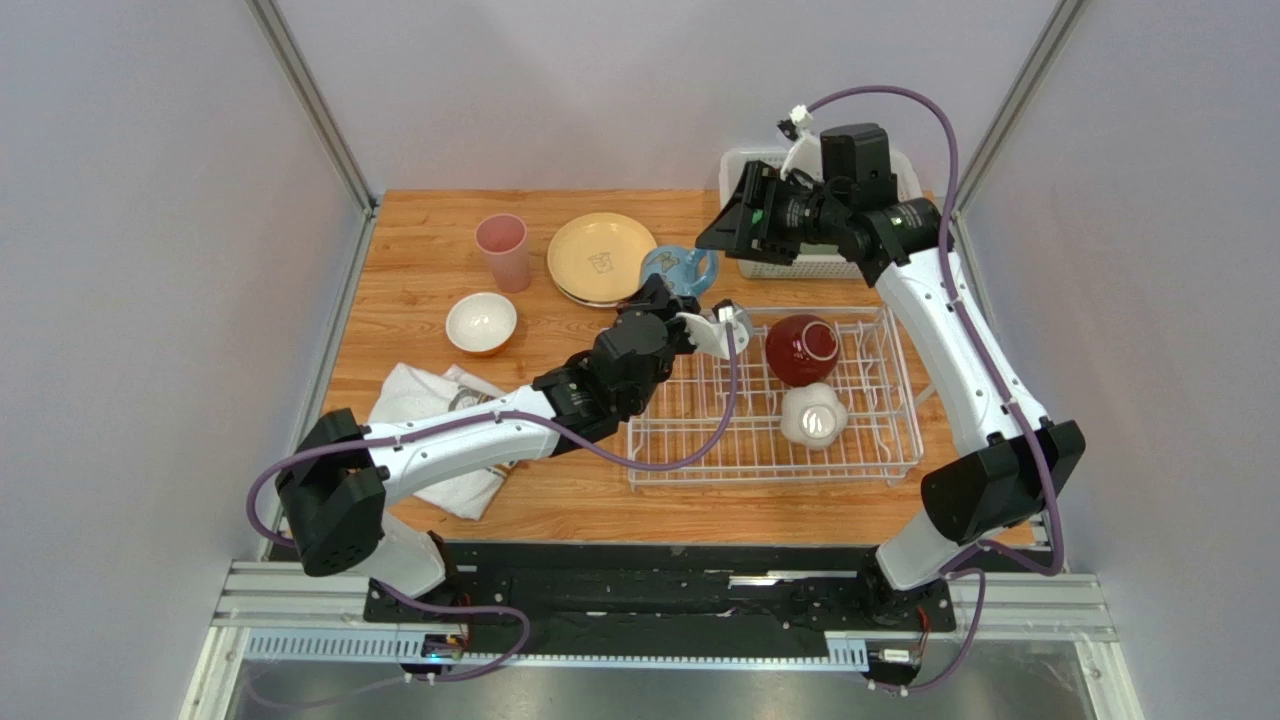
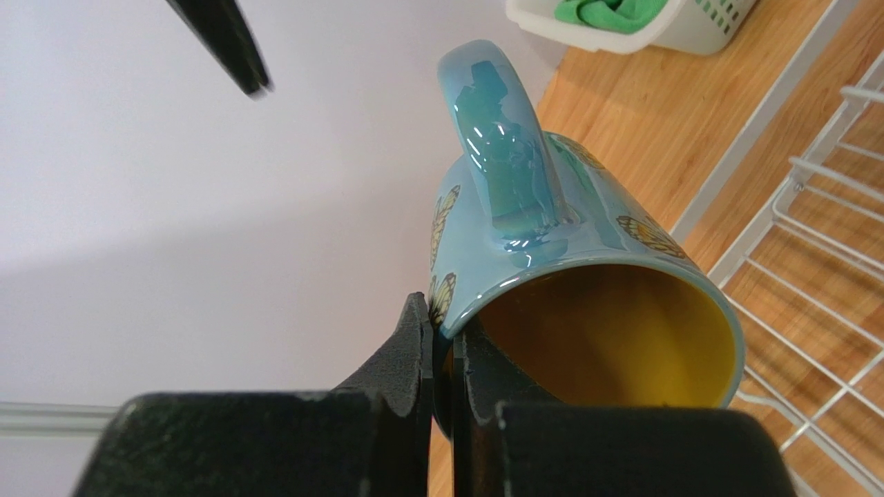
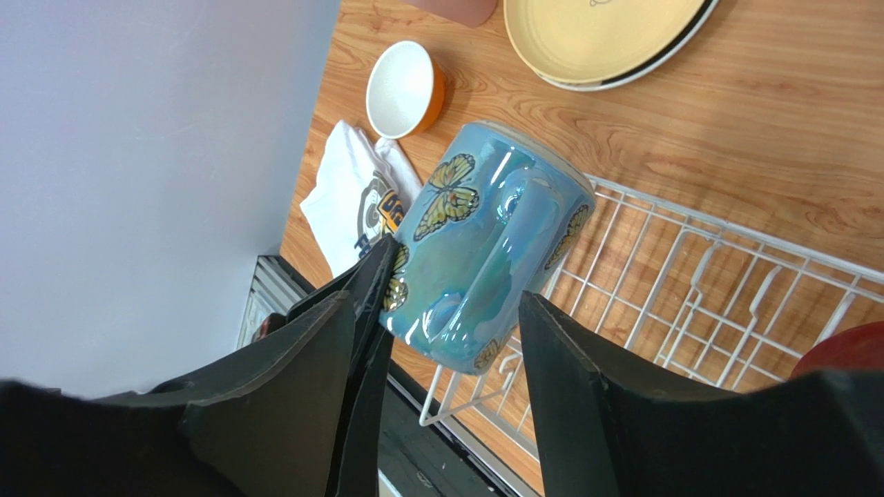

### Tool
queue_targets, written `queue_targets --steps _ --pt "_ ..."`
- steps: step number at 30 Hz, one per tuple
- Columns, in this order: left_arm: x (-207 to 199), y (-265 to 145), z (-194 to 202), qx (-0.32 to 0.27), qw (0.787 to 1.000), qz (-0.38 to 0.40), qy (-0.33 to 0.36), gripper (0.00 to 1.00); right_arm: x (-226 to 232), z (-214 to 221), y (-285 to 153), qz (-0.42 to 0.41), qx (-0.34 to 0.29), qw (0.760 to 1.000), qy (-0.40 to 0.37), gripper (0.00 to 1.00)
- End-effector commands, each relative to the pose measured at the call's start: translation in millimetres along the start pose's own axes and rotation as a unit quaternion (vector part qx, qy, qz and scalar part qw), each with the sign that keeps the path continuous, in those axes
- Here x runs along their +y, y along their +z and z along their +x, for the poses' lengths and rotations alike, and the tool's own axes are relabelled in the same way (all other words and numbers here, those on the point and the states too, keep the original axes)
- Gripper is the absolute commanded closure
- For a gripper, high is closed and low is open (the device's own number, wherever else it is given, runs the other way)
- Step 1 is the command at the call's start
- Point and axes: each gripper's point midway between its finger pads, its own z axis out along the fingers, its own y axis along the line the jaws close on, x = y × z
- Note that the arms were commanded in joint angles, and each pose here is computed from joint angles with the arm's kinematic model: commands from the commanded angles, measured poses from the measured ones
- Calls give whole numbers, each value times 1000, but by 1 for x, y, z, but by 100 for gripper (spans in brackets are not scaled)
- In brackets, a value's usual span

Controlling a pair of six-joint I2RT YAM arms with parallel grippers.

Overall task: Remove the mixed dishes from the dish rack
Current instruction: Pick up the cup from the dish rack, then place the cup at the center of the board.

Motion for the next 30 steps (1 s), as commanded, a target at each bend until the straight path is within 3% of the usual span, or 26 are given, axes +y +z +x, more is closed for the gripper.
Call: queue_targets --steps 1,6,13,18,30 --pt "53 -14 -10 -31 997 -55 -38 100 33 -32 -33 -46 -63 996 -46 37" --pt "76 -18 16 -6 995 -46 -83 100 27 -38 -41 -39 -75 995 -47 36" --pt "147 -34 56 15 978 -76 -194 100 15 -38 -37 -26 -71 996 -42 36" --pt "171 -48 84 38 972 -82 -218 100 9 -41 -33 -21 -71 996 -40 36" --pt "236 -43 193 153 925 -118 -327 100 1 -38 -27 -16 -61 997 -35 37"
